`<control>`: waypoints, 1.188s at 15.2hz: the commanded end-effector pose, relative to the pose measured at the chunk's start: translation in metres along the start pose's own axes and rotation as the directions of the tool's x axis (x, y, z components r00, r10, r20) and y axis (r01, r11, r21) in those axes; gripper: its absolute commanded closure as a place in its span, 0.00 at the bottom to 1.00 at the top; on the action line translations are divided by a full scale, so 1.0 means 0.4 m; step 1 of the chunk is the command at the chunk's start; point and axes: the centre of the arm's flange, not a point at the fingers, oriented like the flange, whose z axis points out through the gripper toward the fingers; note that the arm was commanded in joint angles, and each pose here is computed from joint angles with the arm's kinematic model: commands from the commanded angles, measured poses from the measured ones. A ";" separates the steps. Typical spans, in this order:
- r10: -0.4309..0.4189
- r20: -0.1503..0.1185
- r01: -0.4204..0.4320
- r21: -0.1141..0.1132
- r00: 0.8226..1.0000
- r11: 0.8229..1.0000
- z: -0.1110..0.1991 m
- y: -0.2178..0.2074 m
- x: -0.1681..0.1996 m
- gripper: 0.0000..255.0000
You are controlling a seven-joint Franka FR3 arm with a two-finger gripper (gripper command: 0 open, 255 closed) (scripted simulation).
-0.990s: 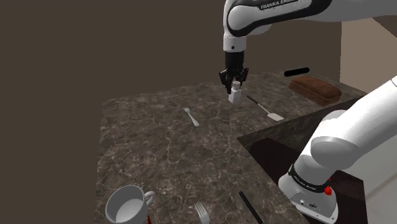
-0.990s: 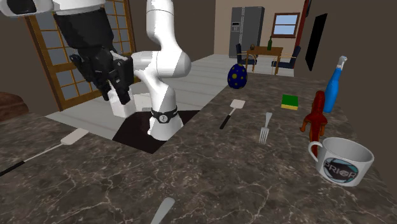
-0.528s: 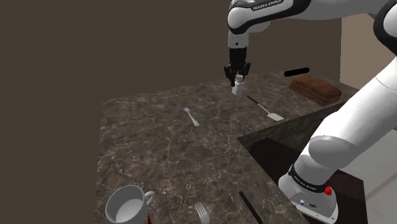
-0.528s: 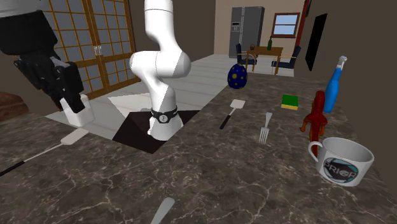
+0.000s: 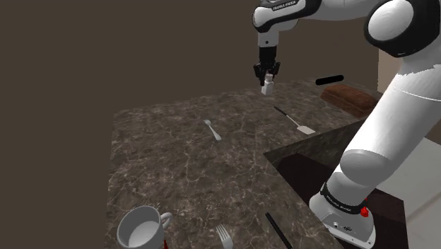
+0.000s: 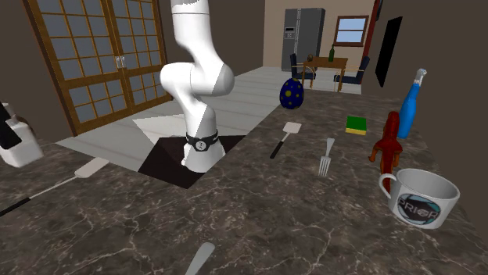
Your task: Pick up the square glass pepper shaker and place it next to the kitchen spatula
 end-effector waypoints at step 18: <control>-0.001 0.000 0.001 -0.001 1.000 1.000 0.154 0.121 0.156 1.00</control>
